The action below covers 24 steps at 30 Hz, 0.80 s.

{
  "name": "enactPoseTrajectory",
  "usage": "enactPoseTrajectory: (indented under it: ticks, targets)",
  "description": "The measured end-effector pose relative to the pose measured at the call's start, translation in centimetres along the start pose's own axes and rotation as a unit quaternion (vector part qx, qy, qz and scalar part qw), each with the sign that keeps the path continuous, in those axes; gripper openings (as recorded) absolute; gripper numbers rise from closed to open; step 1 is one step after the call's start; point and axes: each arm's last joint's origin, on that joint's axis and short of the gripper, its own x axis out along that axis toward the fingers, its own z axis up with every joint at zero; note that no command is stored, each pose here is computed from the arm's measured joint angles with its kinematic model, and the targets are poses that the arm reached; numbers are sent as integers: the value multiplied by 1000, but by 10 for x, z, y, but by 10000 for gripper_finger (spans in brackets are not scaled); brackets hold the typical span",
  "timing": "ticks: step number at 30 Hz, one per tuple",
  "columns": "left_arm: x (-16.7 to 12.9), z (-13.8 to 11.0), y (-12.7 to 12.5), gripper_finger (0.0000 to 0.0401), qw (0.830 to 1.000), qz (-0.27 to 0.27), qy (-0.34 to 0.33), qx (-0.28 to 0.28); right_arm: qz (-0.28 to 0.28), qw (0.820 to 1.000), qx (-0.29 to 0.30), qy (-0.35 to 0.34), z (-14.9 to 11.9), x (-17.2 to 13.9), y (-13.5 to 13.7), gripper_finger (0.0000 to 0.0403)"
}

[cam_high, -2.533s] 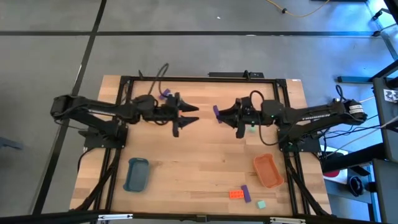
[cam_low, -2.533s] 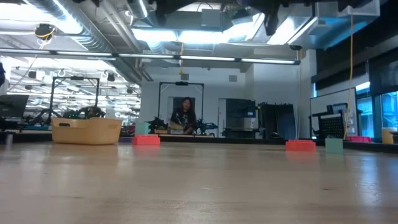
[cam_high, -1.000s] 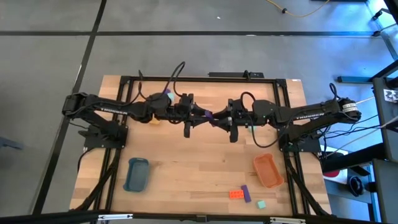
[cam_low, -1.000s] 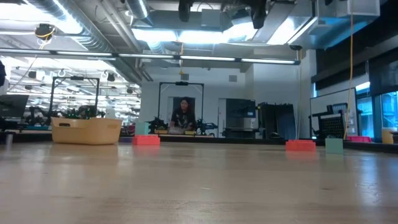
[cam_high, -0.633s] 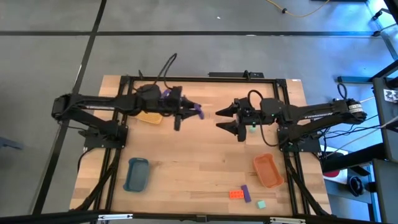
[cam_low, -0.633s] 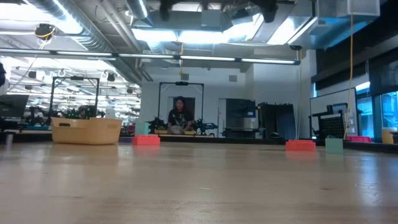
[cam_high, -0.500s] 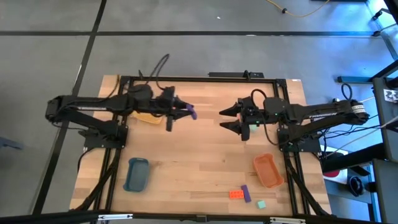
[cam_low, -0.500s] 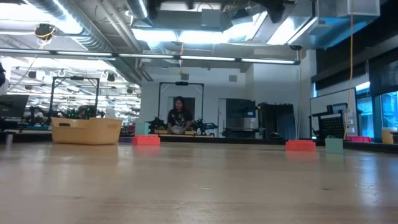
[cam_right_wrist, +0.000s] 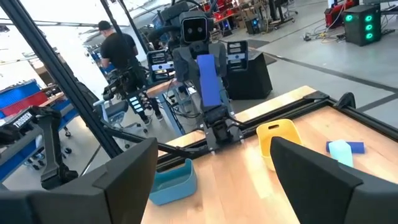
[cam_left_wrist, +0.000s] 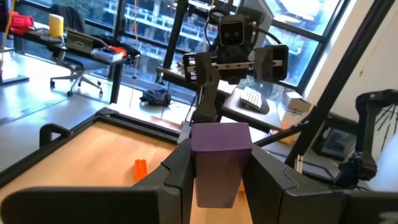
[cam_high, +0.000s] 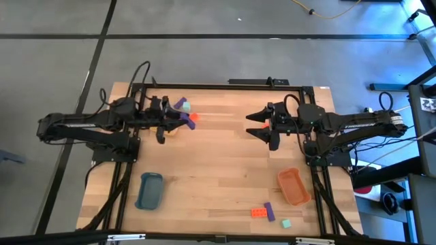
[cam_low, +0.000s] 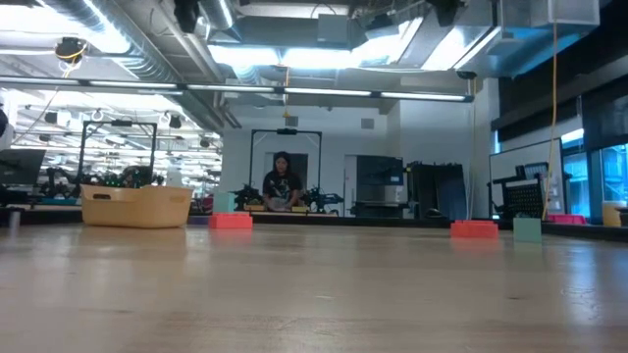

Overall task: Sort & place blocks by color
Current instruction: Put the top right violet wooden block into the yellow bin

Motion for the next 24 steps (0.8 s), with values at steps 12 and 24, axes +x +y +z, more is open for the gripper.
enactPoseTrajectory:
  ticks: [12,24]
  targets:
    - [-7,23,12,95,980,161,118,-7,-7,1000,0,-2,0,0,-1,315]
    - [-21,-9,101,95,805,405,418,-109,-27,1000,1,7,-3,0,-3,315]
